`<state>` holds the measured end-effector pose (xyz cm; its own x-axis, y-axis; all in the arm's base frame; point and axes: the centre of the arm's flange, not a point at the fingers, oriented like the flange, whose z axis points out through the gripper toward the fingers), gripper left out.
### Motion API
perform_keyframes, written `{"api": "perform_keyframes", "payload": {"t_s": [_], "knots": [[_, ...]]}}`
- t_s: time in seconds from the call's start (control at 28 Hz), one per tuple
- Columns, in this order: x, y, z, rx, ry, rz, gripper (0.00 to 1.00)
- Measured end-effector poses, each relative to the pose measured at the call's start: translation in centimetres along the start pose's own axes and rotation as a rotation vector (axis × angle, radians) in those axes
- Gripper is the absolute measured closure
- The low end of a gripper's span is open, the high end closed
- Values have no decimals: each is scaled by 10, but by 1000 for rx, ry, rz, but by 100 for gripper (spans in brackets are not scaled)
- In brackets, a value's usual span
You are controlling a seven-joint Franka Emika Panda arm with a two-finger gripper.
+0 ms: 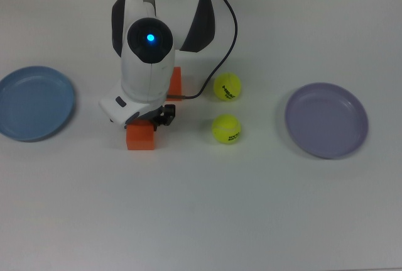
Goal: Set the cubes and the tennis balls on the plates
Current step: 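Lower the gripper onto the first orange cube and grasp it, then carry the orange cube to the blue plate and release it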
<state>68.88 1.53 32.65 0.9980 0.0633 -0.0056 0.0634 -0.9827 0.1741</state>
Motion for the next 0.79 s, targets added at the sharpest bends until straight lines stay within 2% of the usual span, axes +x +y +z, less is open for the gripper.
{"api": "perform_keyframes", "payload": {"t_s": [0.18, 0.29, 0.54, 0.64, 0.79], "knots": [[2, 11, -6, -1, 15, 26, 35], [1, 37, -23, -3, 32, 68, 37], [-17, 132, -56, -22, 45, 167, 37], [-29, 178, -53, -34, 35, 199, 37], [-44, 220, -39, -22, 10, 197, 37]]}}
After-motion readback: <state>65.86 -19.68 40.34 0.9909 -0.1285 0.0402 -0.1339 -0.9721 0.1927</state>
